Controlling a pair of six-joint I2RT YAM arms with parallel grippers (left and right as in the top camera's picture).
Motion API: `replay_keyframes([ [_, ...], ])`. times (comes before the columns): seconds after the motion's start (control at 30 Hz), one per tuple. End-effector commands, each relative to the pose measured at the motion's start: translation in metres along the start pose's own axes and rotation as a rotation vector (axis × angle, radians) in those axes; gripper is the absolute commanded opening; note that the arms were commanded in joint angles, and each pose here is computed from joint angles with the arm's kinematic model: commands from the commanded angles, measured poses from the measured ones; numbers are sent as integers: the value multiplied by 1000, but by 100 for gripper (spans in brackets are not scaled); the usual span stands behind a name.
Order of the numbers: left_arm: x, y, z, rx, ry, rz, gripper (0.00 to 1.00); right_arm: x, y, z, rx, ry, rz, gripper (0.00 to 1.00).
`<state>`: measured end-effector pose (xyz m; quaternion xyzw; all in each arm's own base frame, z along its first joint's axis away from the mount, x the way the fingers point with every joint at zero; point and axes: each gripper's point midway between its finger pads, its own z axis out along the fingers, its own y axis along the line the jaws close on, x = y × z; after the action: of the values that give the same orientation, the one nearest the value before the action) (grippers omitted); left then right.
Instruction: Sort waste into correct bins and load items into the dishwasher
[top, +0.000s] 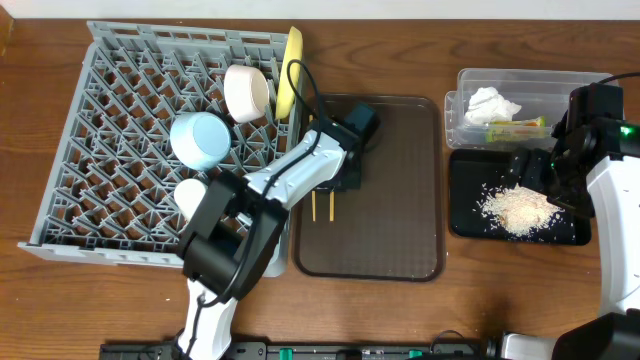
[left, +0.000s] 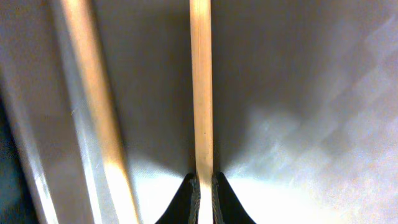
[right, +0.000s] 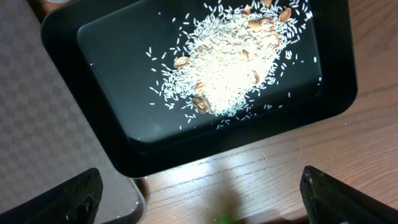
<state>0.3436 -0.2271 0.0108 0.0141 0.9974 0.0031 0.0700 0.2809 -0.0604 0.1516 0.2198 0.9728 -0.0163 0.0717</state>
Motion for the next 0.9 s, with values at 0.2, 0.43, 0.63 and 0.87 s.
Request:
replay_keyframes([
  [0.2, -4, 14, -112, 79, -162, 136, 6, -2, -2, -4, 1, -13, -9, 99],
  [0.43, -7, 51, -144, 42, -207, 123, 6, -2, -2, -4, 1, -14, -9, 99],
  [0.63, -6, 91, -136, -30, -144, 45, 6, -1, -2, -4, 1, -11, -9, 99],
  [0.87, -2, 113, -130, -50, -98, -9, 6, -2, -2, -4, 1, -13, -9, 99],
])
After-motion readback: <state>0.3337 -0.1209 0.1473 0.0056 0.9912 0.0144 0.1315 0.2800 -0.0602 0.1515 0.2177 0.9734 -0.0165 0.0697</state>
